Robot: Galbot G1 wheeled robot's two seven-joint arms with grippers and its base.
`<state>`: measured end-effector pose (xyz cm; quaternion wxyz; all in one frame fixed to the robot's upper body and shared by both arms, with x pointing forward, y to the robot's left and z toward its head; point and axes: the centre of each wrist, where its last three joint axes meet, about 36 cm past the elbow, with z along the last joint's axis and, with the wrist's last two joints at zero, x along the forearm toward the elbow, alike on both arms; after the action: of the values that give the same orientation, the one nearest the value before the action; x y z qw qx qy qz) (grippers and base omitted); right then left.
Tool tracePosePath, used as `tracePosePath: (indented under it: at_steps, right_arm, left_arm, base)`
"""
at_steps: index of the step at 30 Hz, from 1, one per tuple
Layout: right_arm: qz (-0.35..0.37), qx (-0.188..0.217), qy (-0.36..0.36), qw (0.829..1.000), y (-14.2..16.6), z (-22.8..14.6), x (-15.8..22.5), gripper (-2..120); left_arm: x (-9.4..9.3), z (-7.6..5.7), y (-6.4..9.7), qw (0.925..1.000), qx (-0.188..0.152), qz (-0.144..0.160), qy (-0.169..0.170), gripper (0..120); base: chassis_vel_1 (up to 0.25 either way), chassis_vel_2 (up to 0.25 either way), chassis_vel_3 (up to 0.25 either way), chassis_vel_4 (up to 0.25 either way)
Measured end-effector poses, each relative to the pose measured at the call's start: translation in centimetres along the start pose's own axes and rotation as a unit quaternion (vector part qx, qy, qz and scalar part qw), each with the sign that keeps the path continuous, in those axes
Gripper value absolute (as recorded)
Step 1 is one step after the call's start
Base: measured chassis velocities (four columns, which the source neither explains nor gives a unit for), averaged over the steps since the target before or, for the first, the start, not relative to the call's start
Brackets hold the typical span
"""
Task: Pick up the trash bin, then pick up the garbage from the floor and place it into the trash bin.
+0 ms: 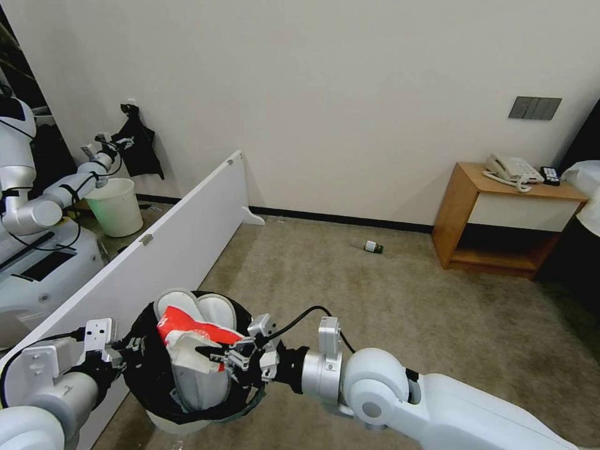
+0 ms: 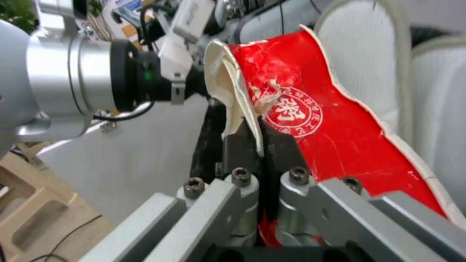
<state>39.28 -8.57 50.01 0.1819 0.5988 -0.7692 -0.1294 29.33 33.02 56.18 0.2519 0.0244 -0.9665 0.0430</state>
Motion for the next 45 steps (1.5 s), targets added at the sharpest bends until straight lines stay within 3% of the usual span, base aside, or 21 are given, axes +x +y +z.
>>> tracePosePath:
  at_steps: [16,45]
  right_arm:
    - [0.025,-0.040,0.050,0.998,-0.5,1.5,-1.5,0]
    - [0.047,-0.067,0.102,0.991,-1.5,2.6,-4.4,0]
  left_arm:
    - [0.4,0.1,-0.4,1.0000,0.002,0.005,0.000,4]
    - [1.0,0.1,-0.9,0.9999,0.004,0.015,-0.001,4]
  base:
    - [0.000,0.000,0.000,0.000]
    - [0.000,0.000,0.000,0.000]
